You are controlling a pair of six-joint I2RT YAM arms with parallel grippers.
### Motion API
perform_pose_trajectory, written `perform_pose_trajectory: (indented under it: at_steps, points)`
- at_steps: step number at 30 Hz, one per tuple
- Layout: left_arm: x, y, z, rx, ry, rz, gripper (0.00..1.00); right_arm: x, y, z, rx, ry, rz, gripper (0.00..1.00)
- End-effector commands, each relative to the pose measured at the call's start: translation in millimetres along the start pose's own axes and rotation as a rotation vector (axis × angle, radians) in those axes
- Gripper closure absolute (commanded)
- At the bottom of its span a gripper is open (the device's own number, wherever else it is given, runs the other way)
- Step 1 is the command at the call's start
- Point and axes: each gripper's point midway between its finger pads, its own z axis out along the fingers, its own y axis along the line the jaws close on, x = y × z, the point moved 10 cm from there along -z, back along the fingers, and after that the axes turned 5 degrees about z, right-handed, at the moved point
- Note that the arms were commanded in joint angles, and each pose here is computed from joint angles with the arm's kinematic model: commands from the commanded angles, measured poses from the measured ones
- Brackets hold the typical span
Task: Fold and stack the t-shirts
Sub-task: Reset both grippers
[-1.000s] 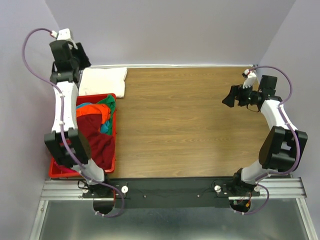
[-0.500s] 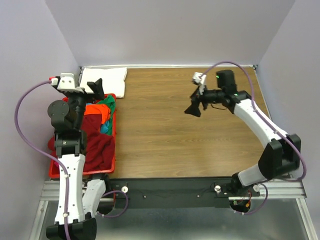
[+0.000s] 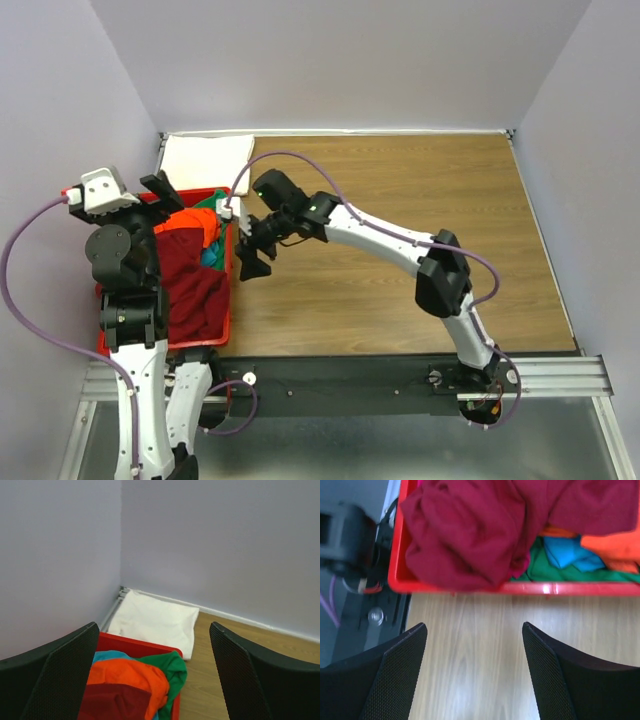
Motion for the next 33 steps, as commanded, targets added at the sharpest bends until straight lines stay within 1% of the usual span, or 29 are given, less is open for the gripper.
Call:
perform_pose_trajectory:
  at_steps: [1, 2, 3, 4, 5, 7, 11, 15, 16, 17, 18, 19, 20, 21, 22, 23, 24, 28, 29, 30, 31, 32, 33]
  points:
    - [-11.0, 17.9, -3.1, -0.274, 0.011, -0.019, 0.02, -12.6, 2.5, 27.6, 0.072, 0.007, 0.065, 0.18]
    - [-13.6, 18.7, -3.7, -0.297, 0.007, -0.028, 0.02, -14.3, 0.8, 33.6, 0.079, 0.001, 0.061, 0.18]
    - [-20.0, 18.3, -4.6, -0.315, -0.011, -0.052, 0.02, -6.7, -5.0, 44.9, 0.083, 0.016, 0.074, 0.19]
    - [-21.3, 18.4, -5.0, -0.336, -0.016, -0.065, 0.02, -11.4, -7.7, 47.5, 0.107, 0.004, 0.070, 0.21]
    - [-23.3, 17.7, -5.1, -0.337, -0.021, -0.073, 0.02, -11.9, -6.2, 52.9, 0.105, 0.006, 0.065, 0.23]
    - [-23.2, 15.2, -3.8, -0.322, -0.019, -0.073, 0.02, -8.1, -9.3, 62.1, 0.125, 0.018, 0.051, 0.23]
    - [-24.4, 11.7, -6.8, -0.294, -0.026, -0.065, 0.02, -4.1, 2.2, 80.1, 0.139, 0.048, 0.002, 0.24]
    - [-27.7, 11.9, -11.9, -0.295, -0.033, -0.052, 0.02, -4.3, 6.9, 83.3, 0.142, 0.052, -0.006, 0.25]
    - [-28.9, 13.1, -13.5, -0.304, -0.038, -0.050, 0.02, -4.4, 5.3, 80.6, 0.171, 0.056, -0.006, 0.25]
    - [-30.4, 14.0, -15.1, -0.307, -0.039, -0.040, 0.02, -6.5, 5.4, 76.1, 0.197, 0.059, -0.015, 0.22]
    - [-31.6, 14.4, -16.7, -0.304, -0.039, -0.032, 0.02, -11.1, 7.5, 63.2, 0.228, 0.059, -0.050, 0.19]
    - [-32.8, 9.9, -19.7, -0.261, -0.042, -0.031, 0.02, -12.6, 7.1, 54.4, 0.280, 0.071, -0.079, 0.15]
    - [-33.8, 9.2, -21.7, -0.242, -0.042, -0.017, 0.02, -15.4, 6.7, 42.6, 0.305, 0.072, -0.111, 0.05]
    - [-32.9, 8.0, -22.5, -0.218, -0.043, -0.006, 0.02, -13.2, 13.5, 26.1, 0.329, 0.091, -0.141, 0.02]
    - [-33.3, 2.6, -22.7, -0.148, -0.044, 0.003, 0.02, -15.0, 12.4, 11.9, 0.388, 0.108, -0.194, 0.00]
    - [-34.2, -0.2, -21.9, -0.111, -0.050, 0.009, 0.02, -12.5, 12.7, 1.8, 0.412, 0.120, -0.202, 0.00]
    - [-33.4, -5.6, -20.7, -0.040, -0.047, 0.022, 0.02, -14.5, 18.0, -18.2, 0.464, 0.123, -0.218, 0.00]
    - [-32.7, -16.6, -16.5, 0.095, -0.048, 0.041, 0.02, -6.9, 8.2, -68.6, 0.642, 0.115, -0.181, 0.00]
    - [-30.9, -19.7, -16.3, 0.134, -0.045, 0.043, 0.02, -7.2, -4.9, -91.1, 0.712, 0.087, -0.150, 0.00]
    - [-31.0, -20.6, -16.5, 0.148, -0.047, 0.046, 0.02, -5.4, -11.0, -105.7, 0.747, 0.067, -0.118, 0.00]
    - [-29.4, -21.3, -15.9, 0.158, -0.041, 0.051, 0.02, -5.3, -15.9, -119.7, 0.783, 0.021, -0.048, 0.00]
    - [-28.3, -22.3, -16.1, 0.172, -0.036, 0.054, 0.02, -6.8, -25.6, -153.4, 0.847, -0.049, 0.002, 0.00]
    - [-27.8, -22.6, -15.8, 0.175, -0.033, 0.056, 0.02, -6.2, -29.7, -167.8, 0.882, -0.091, 0.037, 0.00]
